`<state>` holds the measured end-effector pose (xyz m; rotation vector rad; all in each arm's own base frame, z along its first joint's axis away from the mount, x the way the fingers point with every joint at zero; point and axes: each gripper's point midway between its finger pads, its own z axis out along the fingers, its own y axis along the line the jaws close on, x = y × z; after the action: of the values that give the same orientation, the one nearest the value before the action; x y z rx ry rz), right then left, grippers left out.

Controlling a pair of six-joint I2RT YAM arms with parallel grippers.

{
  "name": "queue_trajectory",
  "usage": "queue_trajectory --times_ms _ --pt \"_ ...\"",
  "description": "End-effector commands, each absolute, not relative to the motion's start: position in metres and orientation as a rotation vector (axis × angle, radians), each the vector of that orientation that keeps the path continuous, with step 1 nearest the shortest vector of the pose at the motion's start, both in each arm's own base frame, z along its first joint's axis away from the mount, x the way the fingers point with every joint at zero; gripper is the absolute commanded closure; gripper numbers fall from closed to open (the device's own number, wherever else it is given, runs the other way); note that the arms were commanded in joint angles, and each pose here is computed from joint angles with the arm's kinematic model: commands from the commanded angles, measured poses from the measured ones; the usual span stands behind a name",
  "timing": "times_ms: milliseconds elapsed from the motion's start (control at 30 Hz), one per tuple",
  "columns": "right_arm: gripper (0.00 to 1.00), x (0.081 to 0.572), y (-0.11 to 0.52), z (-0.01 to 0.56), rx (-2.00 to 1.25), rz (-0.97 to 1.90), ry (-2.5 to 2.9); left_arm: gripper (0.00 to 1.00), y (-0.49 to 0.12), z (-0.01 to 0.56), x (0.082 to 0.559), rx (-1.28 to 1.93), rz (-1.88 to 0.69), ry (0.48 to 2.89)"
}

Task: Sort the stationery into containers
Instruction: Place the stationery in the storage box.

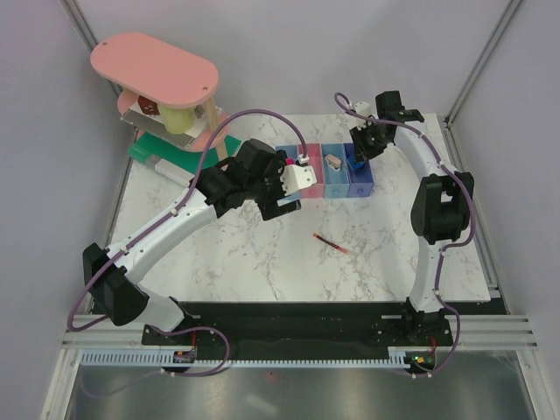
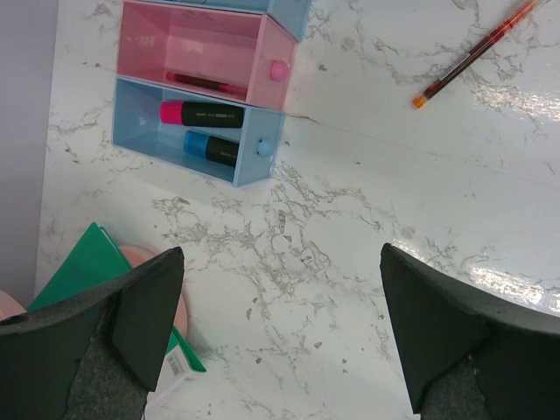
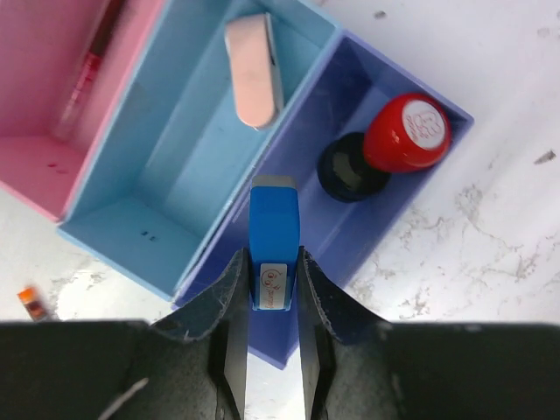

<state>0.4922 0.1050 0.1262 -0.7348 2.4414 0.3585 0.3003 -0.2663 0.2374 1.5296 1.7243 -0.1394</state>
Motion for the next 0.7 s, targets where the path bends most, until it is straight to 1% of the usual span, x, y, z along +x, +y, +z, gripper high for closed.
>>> queue_trajectory --times_ms 0,367,467,500,600,667 --pt "1.0 0.502 0.085 0.129 -0.733 0.24 2.416 0.0 -0.268 0.244 0.302 1.507 -0.139 1.706" --pt "0.99 0.495 0.078 0.099 -0.763 0.227 2.479 0.0 -0.271 0.246 0.304 1.505 -0.146 1.706" --pt "0.88 0.495 0.079 0.095 -0.771 0.235 2.487 0.0 -0.271 0.246 0.304 1.505 -0.147 1.704" --pt "0.77 0.495 0.08 0.093 -0.776 0.237 2.492 0.0 -0.271 0.245 0.305 1.502 -0.146 1.708" --pt "0.64 0.496 0.079 0.093 -0.778 0.238 2.491 0.0 -0.272 0.245 0.306 1.506 -0.146 1.707" --pt "0.61 0.497 0.079 0.095 -0.78 0.231 2.484 0.0 -0.274 0.245 0.306 1.507 -0.153 1.706"
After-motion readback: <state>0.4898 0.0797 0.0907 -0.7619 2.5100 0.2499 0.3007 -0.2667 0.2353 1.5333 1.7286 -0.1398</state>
